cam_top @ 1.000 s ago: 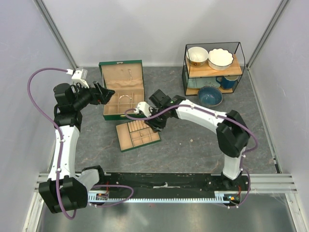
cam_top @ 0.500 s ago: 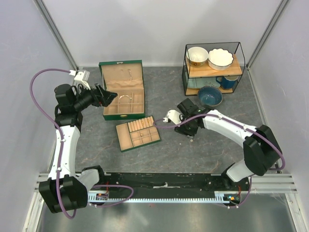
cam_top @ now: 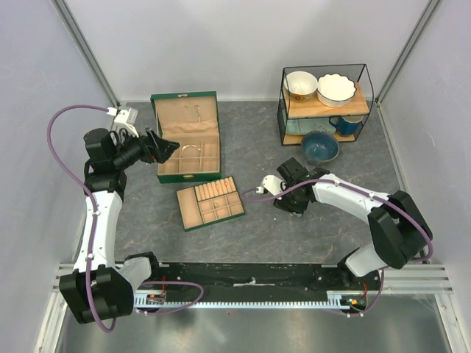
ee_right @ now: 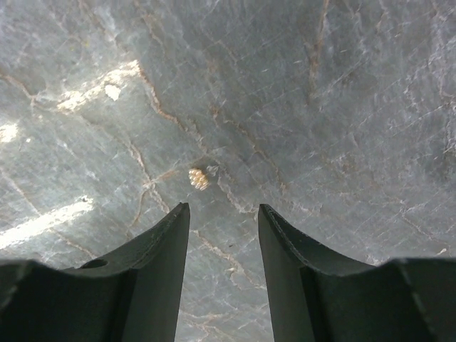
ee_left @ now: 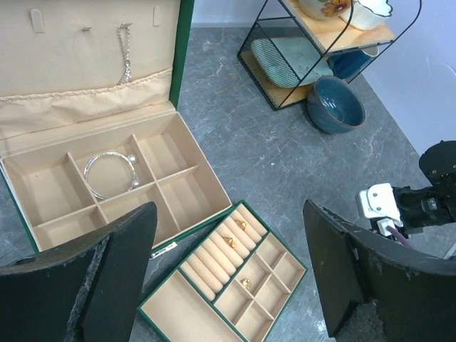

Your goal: Organize the mixed jewelry

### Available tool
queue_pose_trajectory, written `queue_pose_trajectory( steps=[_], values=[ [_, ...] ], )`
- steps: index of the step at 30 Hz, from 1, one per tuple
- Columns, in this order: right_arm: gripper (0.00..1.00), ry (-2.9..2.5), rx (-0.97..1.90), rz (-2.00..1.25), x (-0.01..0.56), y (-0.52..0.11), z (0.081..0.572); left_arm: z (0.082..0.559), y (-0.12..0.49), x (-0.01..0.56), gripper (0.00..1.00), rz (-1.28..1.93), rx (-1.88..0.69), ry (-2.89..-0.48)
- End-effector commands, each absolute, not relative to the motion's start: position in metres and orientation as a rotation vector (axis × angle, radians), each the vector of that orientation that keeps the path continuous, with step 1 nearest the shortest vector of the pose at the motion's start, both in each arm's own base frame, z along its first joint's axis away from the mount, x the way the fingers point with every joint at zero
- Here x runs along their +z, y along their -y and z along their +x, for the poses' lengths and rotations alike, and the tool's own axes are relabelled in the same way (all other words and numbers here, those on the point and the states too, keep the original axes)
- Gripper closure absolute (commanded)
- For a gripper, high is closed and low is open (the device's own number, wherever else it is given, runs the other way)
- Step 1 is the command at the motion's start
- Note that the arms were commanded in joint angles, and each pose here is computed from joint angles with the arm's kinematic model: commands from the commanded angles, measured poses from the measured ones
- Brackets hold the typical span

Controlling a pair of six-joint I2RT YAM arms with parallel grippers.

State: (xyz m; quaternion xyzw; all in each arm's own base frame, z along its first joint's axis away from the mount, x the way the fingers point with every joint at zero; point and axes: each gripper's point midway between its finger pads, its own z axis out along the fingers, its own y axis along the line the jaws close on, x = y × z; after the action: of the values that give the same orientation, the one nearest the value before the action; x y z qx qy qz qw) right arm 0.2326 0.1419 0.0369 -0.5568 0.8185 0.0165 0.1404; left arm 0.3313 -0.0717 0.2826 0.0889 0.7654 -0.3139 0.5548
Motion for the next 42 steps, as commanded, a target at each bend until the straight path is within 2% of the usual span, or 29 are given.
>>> queue_pose_trajectory(
  steps=[1,17,28,36,42],
  values=[
    [0.49,-2.320,0.065,-1.594,0.034,-0.150,0.245,0.330,0.073,0.292,0.09,0.268,-0.727,-1.759],
    [0.53,-2.343,0.150,-1.618,0.021,-0.160,0.242,0.331,0.071,0.288,0.09,0.260,-0.719,-1.768],
    [0.69,-2.380,0.175,-1.638,0.013,-0.156,0.230,0.331,0.071,0.291,0.09,0.263,-0.712,-1.760],
    [0.77,-2.385,0.169,-1.634,0.015,-0.153,0.228,0.331,0.071,0.290,0.09,0.262,-0.714,-1.763],
    [0.79,-2.346,0.211,-1.607,0.037,-0.167,0.238,0.331,0.071,0.290,0.09,0.263,-0.713,-1.762]
  ],
)
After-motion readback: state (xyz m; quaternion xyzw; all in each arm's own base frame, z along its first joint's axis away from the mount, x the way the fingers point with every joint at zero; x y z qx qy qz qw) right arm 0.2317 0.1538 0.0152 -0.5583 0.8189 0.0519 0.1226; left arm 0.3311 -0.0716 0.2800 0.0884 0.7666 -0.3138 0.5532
